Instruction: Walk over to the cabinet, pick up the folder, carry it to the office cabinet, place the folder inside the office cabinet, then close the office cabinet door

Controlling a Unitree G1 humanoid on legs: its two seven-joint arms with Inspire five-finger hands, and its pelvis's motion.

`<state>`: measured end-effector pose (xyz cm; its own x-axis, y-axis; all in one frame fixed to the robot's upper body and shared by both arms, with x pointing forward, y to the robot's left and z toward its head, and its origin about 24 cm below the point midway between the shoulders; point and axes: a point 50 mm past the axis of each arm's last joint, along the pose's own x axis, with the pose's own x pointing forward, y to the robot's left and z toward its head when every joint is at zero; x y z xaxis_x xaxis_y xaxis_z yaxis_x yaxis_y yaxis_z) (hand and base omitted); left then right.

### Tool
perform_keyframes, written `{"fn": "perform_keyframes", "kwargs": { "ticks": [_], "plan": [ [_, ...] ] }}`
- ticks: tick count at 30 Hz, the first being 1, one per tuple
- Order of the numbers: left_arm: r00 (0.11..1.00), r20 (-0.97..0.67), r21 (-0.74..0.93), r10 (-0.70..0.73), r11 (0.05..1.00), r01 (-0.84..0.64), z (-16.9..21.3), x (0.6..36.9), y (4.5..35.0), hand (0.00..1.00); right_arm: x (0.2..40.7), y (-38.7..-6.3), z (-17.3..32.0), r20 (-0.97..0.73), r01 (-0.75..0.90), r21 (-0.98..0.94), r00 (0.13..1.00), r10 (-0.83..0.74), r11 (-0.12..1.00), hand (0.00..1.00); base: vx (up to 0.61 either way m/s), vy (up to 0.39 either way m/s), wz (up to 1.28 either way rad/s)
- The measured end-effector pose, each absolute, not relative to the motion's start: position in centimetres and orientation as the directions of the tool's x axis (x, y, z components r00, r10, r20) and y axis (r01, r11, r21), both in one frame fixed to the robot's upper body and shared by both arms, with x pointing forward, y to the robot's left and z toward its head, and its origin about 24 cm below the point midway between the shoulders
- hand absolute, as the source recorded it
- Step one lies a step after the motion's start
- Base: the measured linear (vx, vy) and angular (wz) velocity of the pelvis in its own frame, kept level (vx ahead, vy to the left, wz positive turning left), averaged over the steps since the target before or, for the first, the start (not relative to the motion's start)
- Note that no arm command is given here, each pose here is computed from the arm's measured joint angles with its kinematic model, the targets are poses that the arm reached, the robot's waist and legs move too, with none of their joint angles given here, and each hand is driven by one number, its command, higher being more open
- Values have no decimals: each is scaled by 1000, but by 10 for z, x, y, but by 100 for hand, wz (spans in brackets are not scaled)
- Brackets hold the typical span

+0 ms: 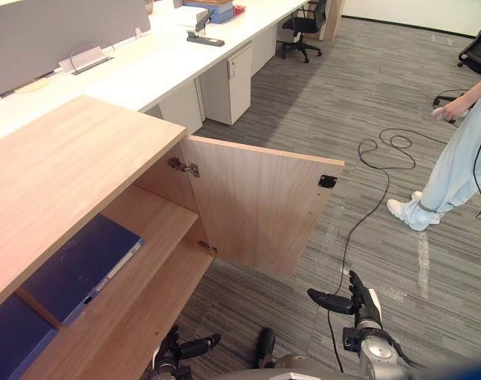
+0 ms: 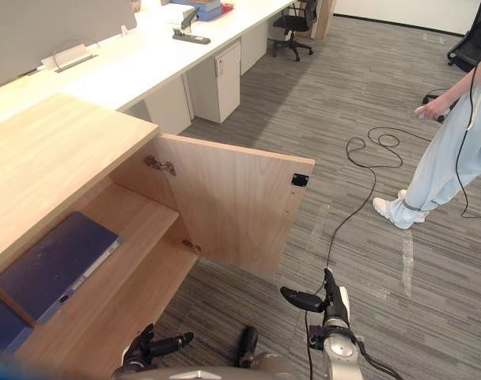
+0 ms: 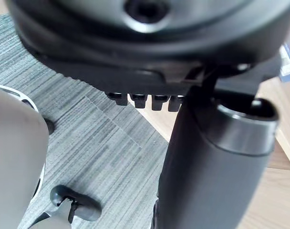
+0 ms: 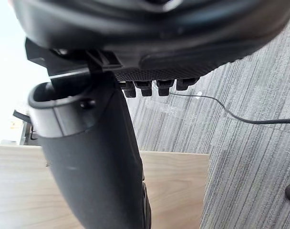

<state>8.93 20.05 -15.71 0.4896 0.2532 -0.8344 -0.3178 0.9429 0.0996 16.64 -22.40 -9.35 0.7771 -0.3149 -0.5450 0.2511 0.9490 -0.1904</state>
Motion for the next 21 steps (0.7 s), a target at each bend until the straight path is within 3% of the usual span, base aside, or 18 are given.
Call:
{"fn": "perform_keyframes", "kwargs": {
  "ticks": [7, 15, 21],
  "plan": [
    [476, -841, 99, 259, 937, -335, -158, 83, 205, 100, 200, -246, -66, -426, 310, -185, 830, -360, 933, 100, 8, -16, -2],
    [454, -847, 104, 277, 924, -369, -157, 70, 212, 100, 263, -314, 23, -101, 550, -128, 820, -563, 825, 100, 76, -4, 10],
    [413, -863, 129, 292, 916, -380, -159, 51, 217, 100, 283, -315, 37, -75, 520, -118, 845, -530, 846, 100, 0, 0, 0]
  ]
}}
